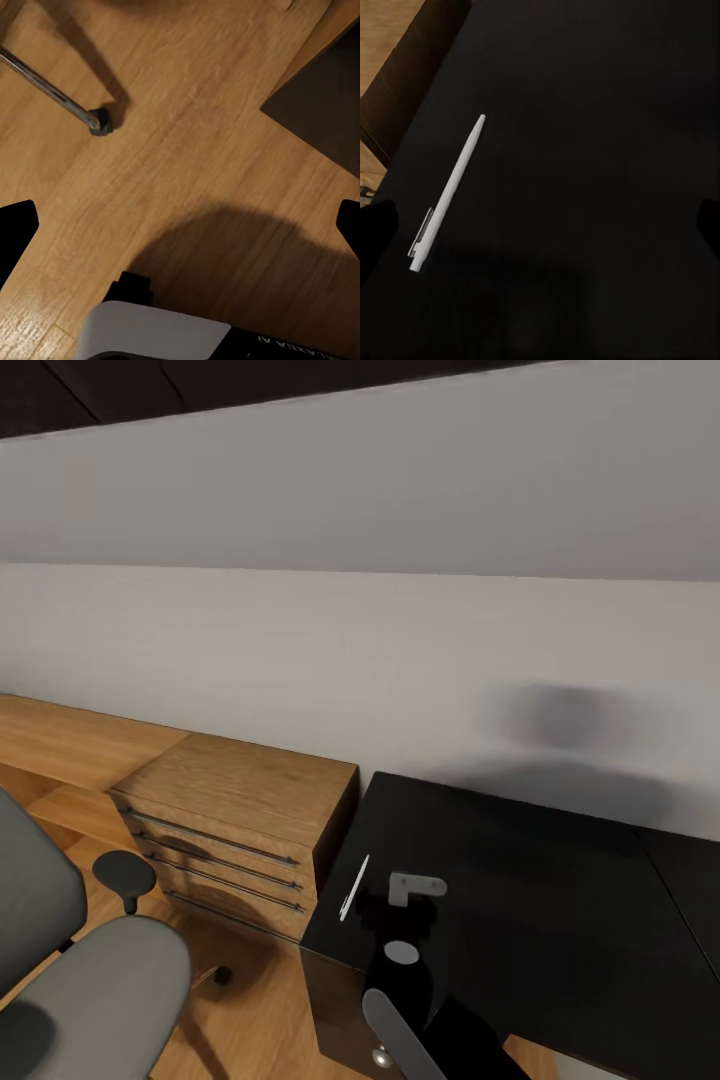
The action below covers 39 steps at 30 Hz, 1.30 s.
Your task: In the bedroom, organize the workspace by keeping the computer under the desk, ensuring the monitor is on the desk, placing the keyboard on the desk next to the monitor, placing the mouse on the desk next to the keyboard, moving the folder from the swivel chair onto the desk next to the mouse, stacking the notebook on top of the folder with the pen on top of the notebook, and positioning the swivel chair next to the desk.
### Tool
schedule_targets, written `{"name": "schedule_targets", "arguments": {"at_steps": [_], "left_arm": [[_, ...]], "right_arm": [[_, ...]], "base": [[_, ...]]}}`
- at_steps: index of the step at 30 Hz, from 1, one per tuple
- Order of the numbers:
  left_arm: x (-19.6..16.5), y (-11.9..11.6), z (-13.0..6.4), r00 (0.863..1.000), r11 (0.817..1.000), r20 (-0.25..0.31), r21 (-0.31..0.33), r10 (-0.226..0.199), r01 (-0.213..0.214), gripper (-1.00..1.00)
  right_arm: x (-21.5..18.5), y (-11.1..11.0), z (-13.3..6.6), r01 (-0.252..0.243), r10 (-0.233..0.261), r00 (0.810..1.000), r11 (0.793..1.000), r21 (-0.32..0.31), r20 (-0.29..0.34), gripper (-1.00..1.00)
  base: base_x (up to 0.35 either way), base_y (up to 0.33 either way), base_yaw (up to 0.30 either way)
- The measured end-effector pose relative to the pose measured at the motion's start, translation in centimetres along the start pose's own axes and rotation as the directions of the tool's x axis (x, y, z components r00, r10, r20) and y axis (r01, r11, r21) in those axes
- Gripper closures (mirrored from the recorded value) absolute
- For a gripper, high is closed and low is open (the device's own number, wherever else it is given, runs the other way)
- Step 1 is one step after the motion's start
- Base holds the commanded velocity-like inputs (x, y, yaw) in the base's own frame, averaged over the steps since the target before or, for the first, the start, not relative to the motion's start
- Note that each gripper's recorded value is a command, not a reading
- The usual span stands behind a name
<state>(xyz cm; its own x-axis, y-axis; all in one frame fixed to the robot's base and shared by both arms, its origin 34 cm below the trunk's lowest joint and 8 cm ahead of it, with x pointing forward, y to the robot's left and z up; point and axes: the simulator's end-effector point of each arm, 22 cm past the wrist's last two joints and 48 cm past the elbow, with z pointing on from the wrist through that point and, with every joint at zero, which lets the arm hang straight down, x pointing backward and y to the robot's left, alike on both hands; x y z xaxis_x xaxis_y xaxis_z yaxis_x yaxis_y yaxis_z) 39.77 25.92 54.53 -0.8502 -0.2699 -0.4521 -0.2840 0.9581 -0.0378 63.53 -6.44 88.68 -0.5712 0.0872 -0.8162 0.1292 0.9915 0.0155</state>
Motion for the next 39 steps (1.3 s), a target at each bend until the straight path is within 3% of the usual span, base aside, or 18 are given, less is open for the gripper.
{"name": "schedule_targets", "arguments": {"at_steps": [9,30,39], "left_arm": [[-0.5,0.0,0.0,1.000,1.000,0.020,0.000,-0.001,0.001,-1.00],[-0.6,0.0,0.0,1.000,1.000,0.026,-0.001,-0.001,0.001,-1.00],[-0.1,0.1,1.2,1.000,1.000,0.026,-0.003,-0.001,0.001,-1.00]], "right_arm": [[-1.6,0.5,-0.9,-0.028,0.029,0.999,0.999,-0.026,0.031,-1.00],[-1.5,0.6,-0.9,-0.026,0.027,0.999,0.999,-0.030,0.029,-1.00],[-0.5,0.8,-0.2,-0.024,0.025,0.999,0.999,-0.034,0.029,-1.00]], "base": [[0.000,0.000,0.000],[0.000,0.000,0.000],[0.000,0.000,0.100]]}}
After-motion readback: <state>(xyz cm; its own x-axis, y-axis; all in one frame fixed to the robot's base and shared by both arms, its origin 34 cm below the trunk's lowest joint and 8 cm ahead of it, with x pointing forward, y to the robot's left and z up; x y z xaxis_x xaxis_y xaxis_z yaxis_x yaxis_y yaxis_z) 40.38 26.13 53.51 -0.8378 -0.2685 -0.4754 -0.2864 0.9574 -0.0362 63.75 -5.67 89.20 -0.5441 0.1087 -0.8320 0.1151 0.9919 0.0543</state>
